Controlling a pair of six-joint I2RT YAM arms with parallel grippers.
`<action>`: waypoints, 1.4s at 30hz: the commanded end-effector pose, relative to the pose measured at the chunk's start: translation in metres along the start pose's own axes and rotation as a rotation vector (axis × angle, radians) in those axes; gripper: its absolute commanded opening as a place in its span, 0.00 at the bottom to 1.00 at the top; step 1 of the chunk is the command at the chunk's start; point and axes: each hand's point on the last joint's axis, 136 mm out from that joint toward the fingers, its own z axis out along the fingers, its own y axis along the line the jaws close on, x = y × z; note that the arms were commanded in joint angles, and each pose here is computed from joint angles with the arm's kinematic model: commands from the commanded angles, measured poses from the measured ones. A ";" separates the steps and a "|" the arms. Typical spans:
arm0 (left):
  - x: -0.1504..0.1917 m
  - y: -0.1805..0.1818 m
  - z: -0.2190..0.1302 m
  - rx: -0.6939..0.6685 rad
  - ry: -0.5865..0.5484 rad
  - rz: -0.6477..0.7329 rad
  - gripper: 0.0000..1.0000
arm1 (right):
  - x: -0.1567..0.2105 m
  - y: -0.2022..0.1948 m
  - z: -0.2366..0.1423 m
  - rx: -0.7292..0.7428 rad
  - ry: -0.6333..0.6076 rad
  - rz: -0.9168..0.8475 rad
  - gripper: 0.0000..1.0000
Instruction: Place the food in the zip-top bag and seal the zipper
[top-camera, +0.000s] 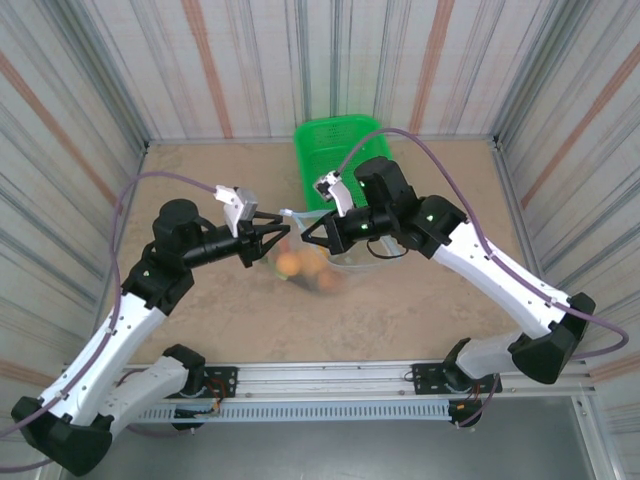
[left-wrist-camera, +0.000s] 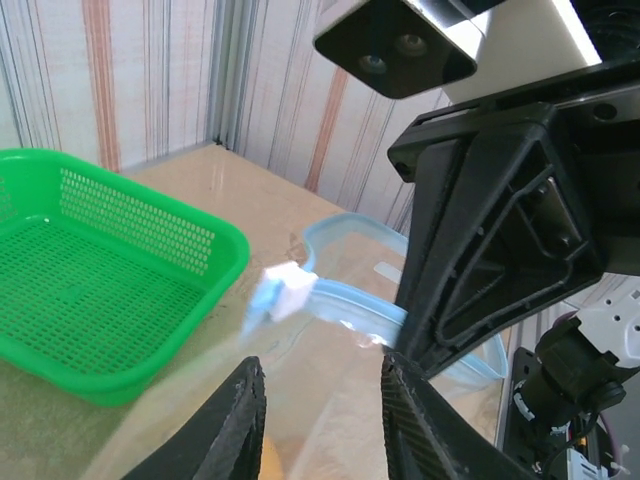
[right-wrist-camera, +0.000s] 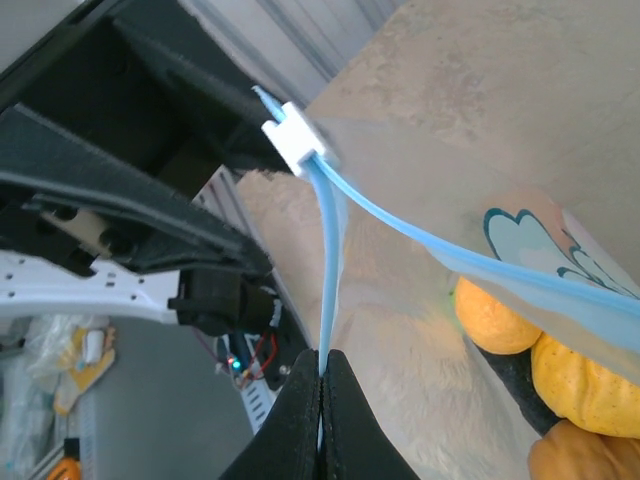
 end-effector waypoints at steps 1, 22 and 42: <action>-0.002 0.002 -0.006 -0.051 -0.013 0.066 0.36 | 0.009 0.019 -0.015 -0.092 0.007 -0.075 0.00; 0.017 -0.032 0.002 0.126 -0.009 0.174 0.31 | 0.026 0.018 -0.014 -0.155 0.067 -0.061 0.00; 0.020 -0.031 -0.010 0.077 -0.005 0.240 0.39 | 0.033 0.009 -0.027 -0.145 0.094 -0.081 0.00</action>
